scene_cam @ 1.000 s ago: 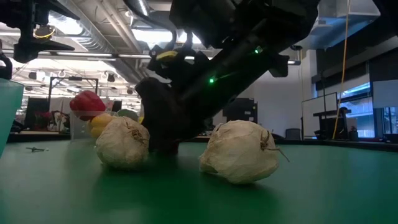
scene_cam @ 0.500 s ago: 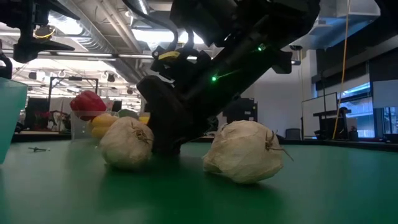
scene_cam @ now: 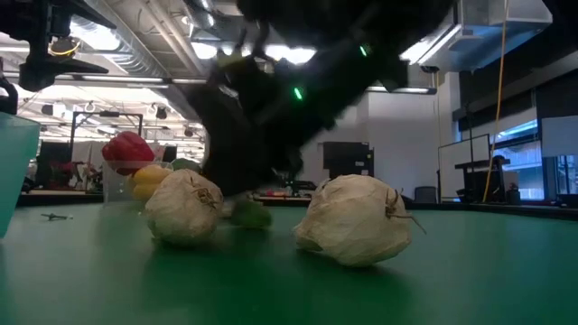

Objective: Sort produce into baskets
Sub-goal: Put the green chili pepper into the green bin

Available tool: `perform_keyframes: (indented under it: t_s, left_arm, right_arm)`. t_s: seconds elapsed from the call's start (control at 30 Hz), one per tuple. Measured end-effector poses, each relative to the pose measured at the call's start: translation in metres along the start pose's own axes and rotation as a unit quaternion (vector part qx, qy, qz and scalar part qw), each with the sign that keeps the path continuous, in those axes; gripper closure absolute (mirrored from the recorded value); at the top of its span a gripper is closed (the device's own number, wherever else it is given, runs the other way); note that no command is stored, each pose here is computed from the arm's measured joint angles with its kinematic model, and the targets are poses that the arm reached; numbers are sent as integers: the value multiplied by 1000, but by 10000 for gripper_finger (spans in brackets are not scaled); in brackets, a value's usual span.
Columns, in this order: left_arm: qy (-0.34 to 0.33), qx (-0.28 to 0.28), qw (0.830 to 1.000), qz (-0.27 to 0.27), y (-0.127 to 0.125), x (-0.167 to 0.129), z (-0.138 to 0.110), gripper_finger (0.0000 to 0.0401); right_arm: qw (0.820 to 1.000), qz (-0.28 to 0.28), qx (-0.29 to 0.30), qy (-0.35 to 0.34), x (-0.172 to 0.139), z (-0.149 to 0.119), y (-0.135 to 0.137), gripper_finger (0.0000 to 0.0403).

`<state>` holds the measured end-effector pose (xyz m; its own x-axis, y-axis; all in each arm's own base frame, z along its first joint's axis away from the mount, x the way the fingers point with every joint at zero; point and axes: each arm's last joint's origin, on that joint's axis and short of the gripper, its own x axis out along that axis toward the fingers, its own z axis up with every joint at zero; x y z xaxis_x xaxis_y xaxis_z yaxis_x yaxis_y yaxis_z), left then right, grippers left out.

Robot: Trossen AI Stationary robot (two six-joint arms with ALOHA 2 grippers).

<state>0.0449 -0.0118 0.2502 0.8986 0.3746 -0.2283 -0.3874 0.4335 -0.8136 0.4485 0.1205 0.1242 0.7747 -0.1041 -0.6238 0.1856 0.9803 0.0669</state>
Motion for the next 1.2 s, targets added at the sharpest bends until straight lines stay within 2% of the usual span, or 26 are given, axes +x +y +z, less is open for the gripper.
perform_keyframes:
  t_s: [0.2,0.33,0.43,0.53,0.63,0.73,0.8,0.93,1.07,1.13,1.2]
  left_arm:
    - [0,2,1000,0,0,0,0,95]
    - [0,2,1000,0,0,0,0,95]
    - [0,0,1000,0,0,0,0,95]
    - [0,0,1000,0,0,0,0,95]
    - [0,1,1000,0,0,0,0,95]
    - [0,5,1000,1,0,0,0,95]
    - [0,8,1000,2,1,0,0,95]
    - [0,10,1000,4,2,0,0,95]
    - [0,12,1000,4,2,0,0,95]
    - [-1,16,1000,4,2,0,0,95]
    - [0,17,1000,4,2,0,0,95]
  right_arm:
    - [997,66,-20,-45,-9,38,16,281]
    - [988,107,-41,-103,-20,65,30,281]
    - [985,116,-59,-113,-26,77,36,281]
    - [991,88,-75,-62,-30,73,36,281]
    - [996,19,-83,8,-35,64,26,281]
    - [990,-55,-98,83,-45,49,20,281]
    - [986,-75,-108,103,-52,37,21,281]
    - [990,-65,-83,96,-71,18,22,281]
    - [997,-70,-18,21,-101,2,17,281]
    - [998,-49,11,-24,-111,1,13,281]
    - [999,-14,19,-36,-113,-3,12,275]
